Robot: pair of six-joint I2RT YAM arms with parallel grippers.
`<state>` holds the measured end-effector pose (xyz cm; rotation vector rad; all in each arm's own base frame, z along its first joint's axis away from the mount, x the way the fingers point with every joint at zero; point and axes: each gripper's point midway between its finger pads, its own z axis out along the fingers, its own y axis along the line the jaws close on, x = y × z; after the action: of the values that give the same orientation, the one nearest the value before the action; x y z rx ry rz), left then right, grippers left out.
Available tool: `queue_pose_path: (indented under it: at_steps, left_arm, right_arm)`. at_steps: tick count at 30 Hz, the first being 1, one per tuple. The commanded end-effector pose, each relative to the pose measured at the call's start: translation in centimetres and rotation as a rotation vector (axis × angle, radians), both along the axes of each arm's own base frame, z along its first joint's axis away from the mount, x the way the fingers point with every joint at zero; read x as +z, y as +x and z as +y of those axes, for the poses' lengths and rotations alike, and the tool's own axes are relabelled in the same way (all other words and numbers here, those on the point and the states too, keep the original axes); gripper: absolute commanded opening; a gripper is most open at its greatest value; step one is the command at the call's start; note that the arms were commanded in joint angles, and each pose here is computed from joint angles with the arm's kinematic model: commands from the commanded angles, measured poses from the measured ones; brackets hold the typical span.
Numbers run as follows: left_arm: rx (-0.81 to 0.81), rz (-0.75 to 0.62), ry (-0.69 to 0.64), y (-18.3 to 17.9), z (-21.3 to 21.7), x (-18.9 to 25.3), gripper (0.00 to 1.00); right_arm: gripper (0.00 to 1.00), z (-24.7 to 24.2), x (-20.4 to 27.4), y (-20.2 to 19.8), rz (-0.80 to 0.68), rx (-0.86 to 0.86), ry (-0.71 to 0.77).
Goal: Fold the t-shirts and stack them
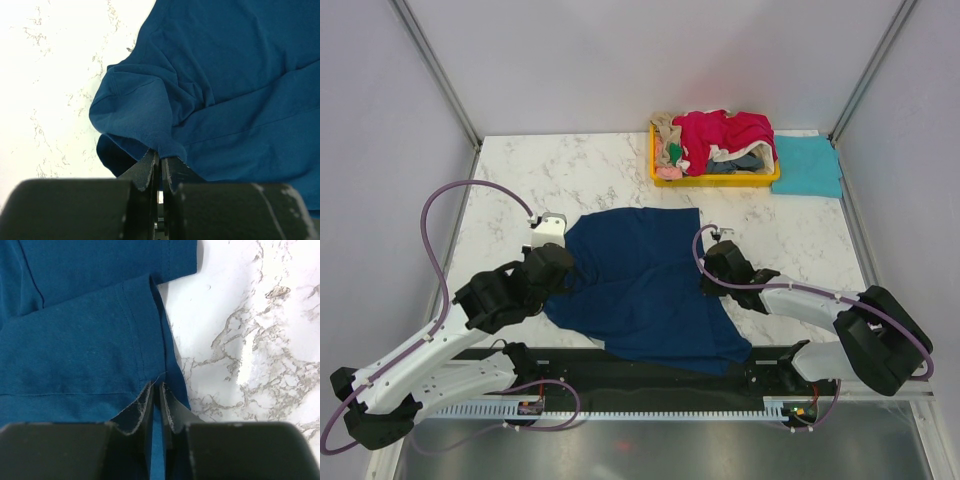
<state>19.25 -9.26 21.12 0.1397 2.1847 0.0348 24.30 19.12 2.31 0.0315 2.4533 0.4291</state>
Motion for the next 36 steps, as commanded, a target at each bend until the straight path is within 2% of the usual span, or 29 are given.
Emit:
queue_pose_path:
  at_steps: [1, 5, 11, 19, 22, 26, 28, 29, 31, 32, 36]
  left_arm:
    - [0.017, -0.015, -0.038, 0.3, -0.5, 0.2, 0.06]
    - [0.017, -0.013, -0.035, 0.3, -0.4, 0.2, 0.06]
    - [0.02, -0.017, -0.043, 0.3, -0.4, 0.3, 0.05]
    - [0.011, -0.03, -0.067, 0.0, -0.2, 2.0, 0.05]
    - [0.015, -0.065, -0.087, 0.1, 0.0, 4.3, 0.04]
    - [0.022, -0.171, -0.111, 0.5, 1.0, 10.0, 0.05]
    - [0.029, -0.209, -0.105, 0.8, 1.3, 12.1, 0.05]
    - [0.036, -0.257, -0.11, 0.8, 2.1, 14.5, 0.05]
    - [0.062, -0.305, -0.101, 1.0, 2.8, 17.0, 0.06]
    - [0.064, -0.356, -0.132, 0.8, 3.5, 19.8, 0.06]
    - [0.074, -0.474, -0.196, 0.3, 4.9, 26.2, 0.06]
  right_arm:
    - [0.15, 0.7, 0.9, 0.8, -0.038, 0.007, 0.008]
    - [0.0, 0.7, 1.3, 1.0, -0.05, 0.007, -0.009]
    - [0.0, 0.3, 3.7, 1.4, -0.084, 0.004, -0.037]
    - [0.0, -0.9, 11.7, 2.5, -0.226, -0.018, -0.046]
    - [0.0, -1.5, 15.2, 2.7, -0.286, -0.03, -0.039]
    - [0.0, -2.9, 20.9, 2.7, -0.386, -0.055, -0.041]
    - [0.0, -3.8, 25.1, 3.0, -0.47, -0.081, -0.035]
    - [0.0, -4.3, 28.1, 2.6, -0.521, -0.092, -0.013]
    - [0.0, -5.5, 31.2, 2.4, -0.584, -0.114, -0.024]
    - [0.0, -6.2, 32.7, 1.9, -0.609, -0.124, -0.022]
    - [0.0, -10.0, 42.1, -0.2, -0.793, -0.204, 0.014]
